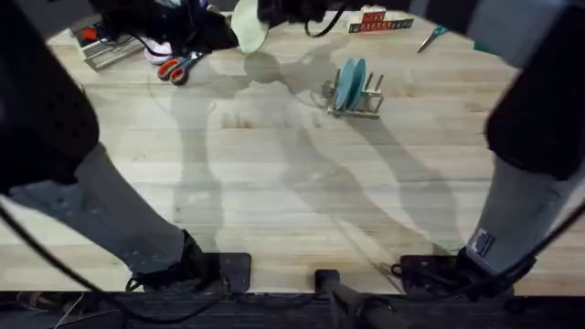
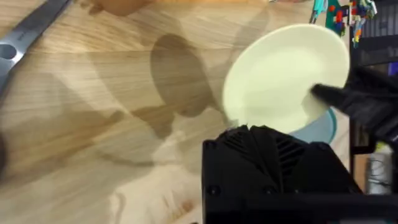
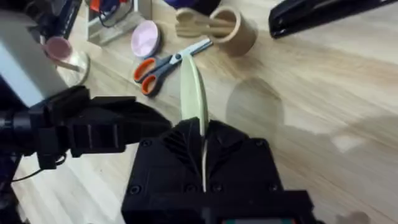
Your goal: Pick up the plates from the table one by one and place each into a slot on the dish rack.
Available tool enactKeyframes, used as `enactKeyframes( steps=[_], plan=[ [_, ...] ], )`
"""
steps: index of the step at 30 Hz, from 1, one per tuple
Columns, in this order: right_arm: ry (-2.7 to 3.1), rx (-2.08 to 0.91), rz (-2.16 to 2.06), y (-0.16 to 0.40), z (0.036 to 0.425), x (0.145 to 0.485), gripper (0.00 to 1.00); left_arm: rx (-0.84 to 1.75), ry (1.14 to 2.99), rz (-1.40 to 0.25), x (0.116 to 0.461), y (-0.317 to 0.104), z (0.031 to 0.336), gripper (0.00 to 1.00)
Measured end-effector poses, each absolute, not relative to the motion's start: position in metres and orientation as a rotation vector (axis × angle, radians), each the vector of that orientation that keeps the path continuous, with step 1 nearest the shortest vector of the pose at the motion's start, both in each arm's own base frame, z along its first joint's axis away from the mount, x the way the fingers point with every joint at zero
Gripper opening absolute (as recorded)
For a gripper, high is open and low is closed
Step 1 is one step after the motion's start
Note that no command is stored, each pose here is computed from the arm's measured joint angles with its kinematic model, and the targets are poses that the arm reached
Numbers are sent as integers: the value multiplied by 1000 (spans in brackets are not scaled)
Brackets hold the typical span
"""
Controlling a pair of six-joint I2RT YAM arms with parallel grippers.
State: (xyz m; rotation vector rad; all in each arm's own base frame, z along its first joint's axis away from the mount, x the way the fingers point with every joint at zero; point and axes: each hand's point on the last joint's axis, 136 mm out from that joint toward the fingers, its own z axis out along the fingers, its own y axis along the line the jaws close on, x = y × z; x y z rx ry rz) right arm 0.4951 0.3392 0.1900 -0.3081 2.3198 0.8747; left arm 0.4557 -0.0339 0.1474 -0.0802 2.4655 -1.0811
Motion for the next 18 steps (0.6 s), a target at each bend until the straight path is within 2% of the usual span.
enactKeyframes(
  steps=[9,18],
  plan=[
    [2304,-345,784,293,252,470,29,-35,2468,-899,424,-27,201,41],
    [2359,-358,572,240,293,420,29,29,2440,-704,384,-21,252,41]
  ],
)
